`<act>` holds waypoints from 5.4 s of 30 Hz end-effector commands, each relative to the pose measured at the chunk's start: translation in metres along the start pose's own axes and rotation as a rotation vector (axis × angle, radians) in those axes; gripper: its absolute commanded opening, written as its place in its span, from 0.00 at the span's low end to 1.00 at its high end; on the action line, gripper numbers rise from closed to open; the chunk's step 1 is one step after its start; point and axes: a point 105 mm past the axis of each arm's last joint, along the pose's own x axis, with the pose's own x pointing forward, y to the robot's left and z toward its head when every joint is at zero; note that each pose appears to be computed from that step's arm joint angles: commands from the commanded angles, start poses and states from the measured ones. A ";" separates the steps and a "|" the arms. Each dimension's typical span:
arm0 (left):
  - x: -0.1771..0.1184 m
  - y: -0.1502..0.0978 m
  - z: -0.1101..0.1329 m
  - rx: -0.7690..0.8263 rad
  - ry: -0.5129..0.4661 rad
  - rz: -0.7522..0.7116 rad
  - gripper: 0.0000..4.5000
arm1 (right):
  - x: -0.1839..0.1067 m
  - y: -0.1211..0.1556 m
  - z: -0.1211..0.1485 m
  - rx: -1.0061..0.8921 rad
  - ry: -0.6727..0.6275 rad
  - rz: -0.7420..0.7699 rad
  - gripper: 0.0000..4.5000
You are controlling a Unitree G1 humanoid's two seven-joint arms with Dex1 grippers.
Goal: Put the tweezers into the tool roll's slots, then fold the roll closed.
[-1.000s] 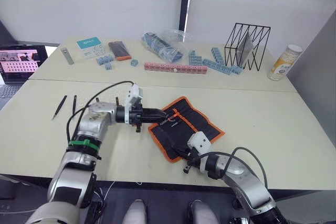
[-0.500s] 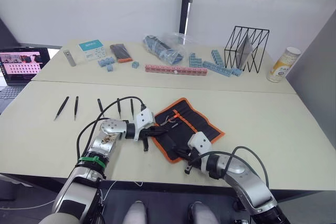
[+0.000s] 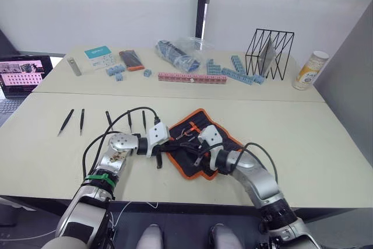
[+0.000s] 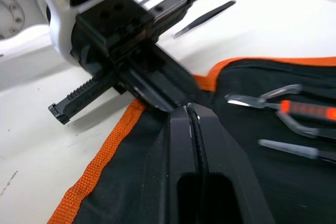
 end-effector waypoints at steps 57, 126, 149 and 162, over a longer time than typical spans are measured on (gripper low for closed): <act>-0.351 -0.001 -0.065 -0.313 0.186 1.094 0.96 | -0.329 -0.086 -0.011 -0.073 0.069 -0.942 0.80; -0.314 0.117 -0.052 -0.392 0.210 1.449 0.01 | -0.150 0.023 0.094 -0.100 -0.020 -0.051 1.00; -0.085 0.010 0.077 -0.226 -0.047 0.198 0.00 | -0.120 -0.026 0.009 -0.017 0.026 -0.272 0.35; -0.042 -0.027 0.068 -0.332 0.144 0.141 0.00 | -0.105 -0.028 -0.018 0.013 0.009 -0.362 0.01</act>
